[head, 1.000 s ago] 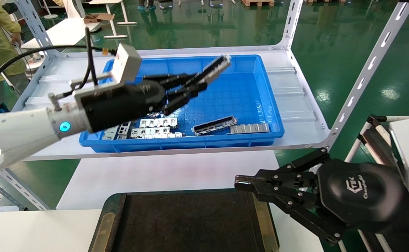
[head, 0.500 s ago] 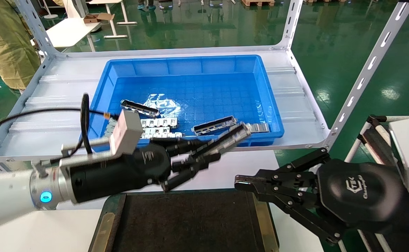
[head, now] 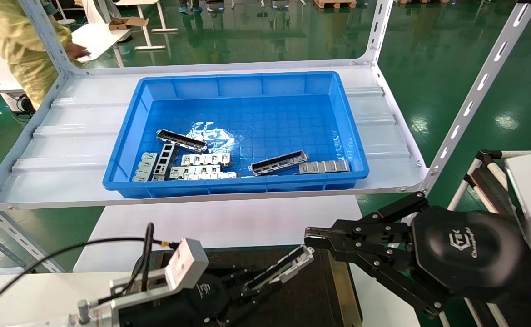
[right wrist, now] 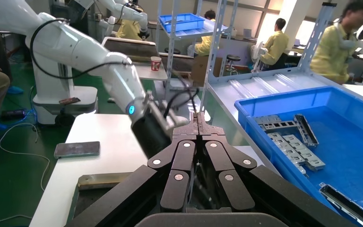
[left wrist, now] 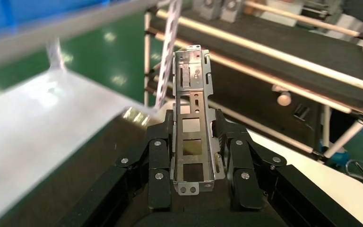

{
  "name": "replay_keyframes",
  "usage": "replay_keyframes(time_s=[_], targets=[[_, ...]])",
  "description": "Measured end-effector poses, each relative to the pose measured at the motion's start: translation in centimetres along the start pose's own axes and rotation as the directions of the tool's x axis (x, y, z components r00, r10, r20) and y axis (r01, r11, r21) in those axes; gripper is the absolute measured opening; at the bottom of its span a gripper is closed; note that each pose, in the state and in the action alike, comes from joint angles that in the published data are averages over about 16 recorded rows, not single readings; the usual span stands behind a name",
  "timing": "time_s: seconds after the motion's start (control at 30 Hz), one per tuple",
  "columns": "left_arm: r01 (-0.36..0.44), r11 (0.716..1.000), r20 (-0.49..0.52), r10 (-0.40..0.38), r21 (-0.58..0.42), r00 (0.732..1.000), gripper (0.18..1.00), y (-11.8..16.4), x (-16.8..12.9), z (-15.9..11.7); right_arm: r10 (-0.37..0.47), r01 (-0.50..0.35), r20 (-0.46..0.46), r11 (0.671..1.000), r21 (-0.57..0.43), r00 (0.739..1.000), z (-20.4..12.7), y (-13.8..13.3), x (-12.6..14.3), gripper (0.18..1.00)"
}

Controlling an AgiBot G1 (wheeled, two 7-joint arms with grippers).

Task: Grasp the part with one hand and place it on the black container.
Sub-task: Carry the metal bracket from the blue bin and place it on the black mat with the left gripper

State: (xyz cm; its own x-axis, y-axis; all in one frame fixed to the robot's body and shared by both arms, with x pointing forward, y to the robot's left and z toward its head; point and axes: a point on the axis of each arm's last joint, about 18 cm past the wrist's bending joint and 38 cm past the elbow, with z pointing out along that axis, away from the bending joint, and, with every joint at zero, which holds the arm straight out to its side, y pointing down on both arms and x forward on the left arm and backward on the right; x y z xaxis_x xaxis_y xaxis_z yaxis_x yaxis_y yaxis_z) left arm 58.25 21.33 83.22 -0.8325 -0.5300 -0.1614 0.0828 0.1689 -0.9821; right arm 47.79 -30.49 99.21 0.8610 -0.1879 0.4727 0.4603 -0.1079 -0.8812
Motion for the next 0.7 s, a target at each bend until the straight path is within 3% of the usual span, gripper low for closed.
replay_keyframes(time_s=[0.17, 0.33, 0.5, 0.7], targets=[[0.080, 0.997, 0.085, -0.078, -0.018, 0.993, 0.357, 3.3, 0.2, 1.2, 0.000, 0.000, 0.000, 1.000, 0.000, 1.000, 0.0, 0.0, 0.0, 0.191], [0.167, 0.986, 0.186, -0.161, -0.017, 0.969, 0.357, 6.2, 0.5, 2.7, 0.000, 0.000, 0.000, 1.000, 0.000, 1.000, 0.0, 0.0, 0.0, 0.191], [0.252, 0.968, 0.290, -0.241, 0.000, 0.926, 0.357, 8.4, 0.7, 4.3, 0.000, 0.000, 0.000, 1.000, 0.000, 1.000, 0.0, 0.0, 0.0, 0.191], [0.337, 0.941, 0.408, -0.320, 0.033, 0.855, 0.357, 10.3, 0.8, 6.1, 0.000, 0.000, 0.000, 1.000, 0.000, 1.000, 0.0, 0.0, 0.0, 0.191]])
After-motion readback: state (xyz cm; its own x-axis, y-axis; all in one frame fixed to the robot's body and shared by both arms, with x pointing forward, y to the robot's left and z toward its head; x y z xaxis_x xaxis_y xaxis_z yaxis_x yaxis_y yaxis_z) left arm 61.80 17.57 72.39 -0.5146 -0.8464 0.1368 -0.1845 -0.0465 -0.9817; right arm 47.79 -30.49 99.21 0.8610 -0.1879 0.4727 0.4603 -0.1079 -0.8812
